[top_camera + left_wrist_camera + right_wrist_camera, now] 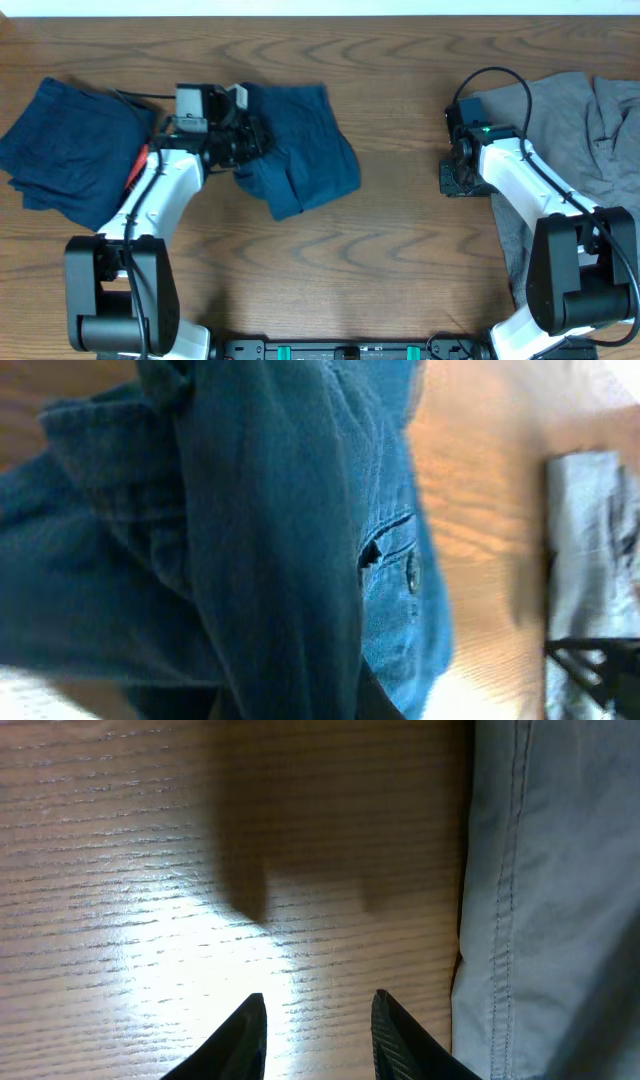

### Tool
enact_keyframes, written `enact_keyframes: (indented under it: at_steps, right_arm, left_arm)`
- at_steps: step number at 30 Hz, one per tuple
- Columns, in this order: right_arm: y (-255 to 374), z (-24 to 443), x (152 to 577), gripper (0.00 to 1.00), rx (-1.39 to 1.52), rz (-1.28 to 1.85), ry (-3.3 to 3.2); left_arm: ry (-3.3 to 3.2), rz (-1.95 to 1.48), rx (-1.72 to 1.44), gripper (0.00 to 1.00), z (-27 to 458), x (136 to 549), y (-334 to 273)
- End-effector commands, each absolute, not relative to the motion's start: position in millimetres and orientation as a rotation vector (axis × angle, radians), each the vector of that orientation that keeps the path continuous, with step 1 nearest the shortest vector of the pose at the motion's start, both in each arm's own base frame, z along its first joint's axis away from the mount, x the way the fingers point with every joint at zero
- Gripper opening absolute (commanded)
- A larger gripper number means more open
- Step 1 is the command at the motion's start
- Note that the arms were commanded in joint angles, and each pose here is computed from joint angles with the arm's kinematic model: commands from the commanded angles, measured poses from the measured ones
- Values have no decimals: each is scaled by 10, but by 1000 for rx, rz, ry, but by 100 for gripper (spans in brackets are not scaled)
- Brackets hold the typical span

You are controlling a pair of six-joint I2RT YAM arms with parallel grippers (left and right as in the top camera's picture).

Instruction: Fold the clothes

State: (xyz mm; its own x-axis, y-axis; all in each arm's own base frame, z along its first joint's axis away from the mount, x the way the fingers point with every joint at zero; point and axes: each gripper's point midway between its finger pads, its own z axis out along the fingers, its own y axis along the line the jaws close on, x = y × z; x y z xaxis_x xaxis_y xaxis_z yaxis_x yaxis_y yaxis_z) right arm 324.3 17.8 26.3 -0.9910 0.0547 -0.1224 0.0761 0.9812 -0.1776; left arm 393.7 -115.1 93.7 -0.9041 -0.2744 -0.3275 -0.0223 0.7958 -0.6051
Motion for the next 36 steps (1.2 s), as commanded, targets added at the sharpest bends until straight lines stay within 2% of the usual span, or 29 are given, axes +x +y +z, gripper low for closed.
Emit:
enact_keyframes:
  at_steps: [1,8,9,10,11,15,18,27,36]
  right_arm:
    - [169,324,3263,33,125,-269,2991]
    - [165,322,3237,33,123,-273,3002]
    - [165,322,3236,33,124,-273,3002]
    - [165,322,3237,34,123,-273,3002]
    - [164,322,3238,34,124,-273,3001]
    - [165,321,3235,35,123,-272,3003]
    - [165,321,3234,36,123,-272,3003]
    - [214,312,3227,36,122,-230,3012]
    - [223,311,3227,36,122,-222,3013]
  left_arm:
    - [2634,-801,-166,6,765,3814,-1247]
    - [2766,-601,-337,7,284,3555,-1040]
    - [2781,-598,-343,31,234,3512,-1034]
    - [2790,-599,-346,48,207,3484,-1033]
    - [2798,-597,-348,60,191,3459,-1030]
    - [2809,-596,-352,76,260,3420,-1003]
    - [2780,-596,-370,98,378,3437,-942]
    - [2753,-645,-431,98,271,3549,-970]
    - [2829,-989,-383,98,-281,3495,-1585]
